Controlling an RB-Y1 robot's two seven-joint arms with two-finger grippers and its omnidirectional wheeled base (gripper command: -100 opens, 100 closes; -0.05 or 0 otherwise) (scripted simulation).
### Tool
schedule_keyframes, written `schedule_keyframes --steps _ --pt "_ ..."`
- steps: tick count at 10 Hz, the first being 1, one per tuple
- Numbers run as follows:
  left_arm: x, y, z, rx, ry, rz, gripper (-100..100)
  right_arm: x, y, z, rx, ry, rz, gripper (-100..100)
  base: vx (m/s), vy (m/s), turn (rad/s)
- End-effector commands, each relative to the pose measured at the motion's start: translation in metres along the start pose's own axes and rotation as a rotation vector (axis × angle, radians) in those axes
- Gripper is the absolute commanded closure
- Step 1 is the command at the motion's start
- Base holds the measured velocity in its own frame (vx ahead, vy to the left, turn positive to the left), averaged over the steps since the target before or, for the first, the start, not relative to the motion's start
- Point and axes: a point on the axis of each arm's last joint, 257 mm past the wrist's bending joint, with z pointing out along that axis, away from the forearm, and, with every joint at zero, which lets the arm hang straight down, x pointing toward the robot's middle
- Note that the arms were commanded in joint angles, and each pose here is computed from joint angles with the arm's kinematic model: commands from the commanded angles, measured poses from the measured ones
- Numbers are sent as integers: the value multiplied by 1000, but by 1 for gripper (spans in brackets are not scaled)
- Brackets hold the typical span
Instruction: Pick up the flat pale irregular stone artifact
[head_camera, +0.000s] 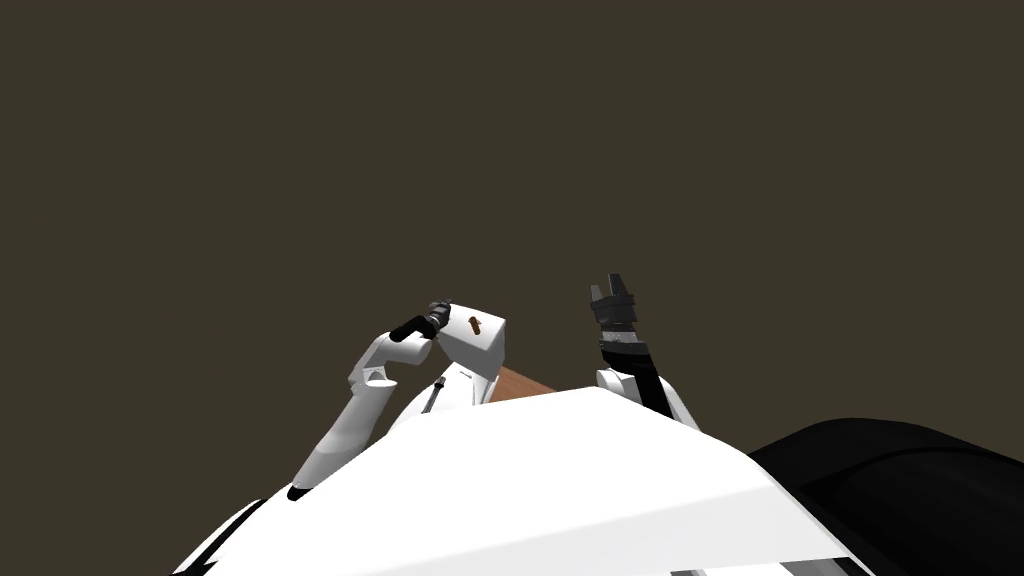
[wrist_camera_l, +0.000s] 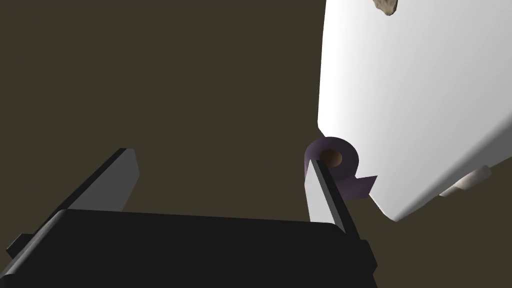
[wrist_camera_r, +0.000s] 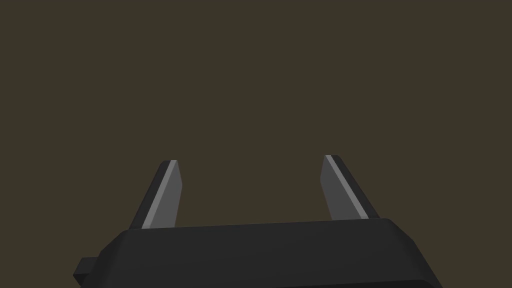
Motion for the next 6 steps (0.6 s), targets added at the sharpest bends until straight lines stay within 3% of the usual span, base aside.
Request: schedule_keyframes --steps 1,6 --pt "0 8 1 -35 3 3 -100 0 0 0 0 0 0 0 14 6 28" --pt "8 36 5 -169 37 53 -100 0 0 0 0 0 0 0 27 8 -98"
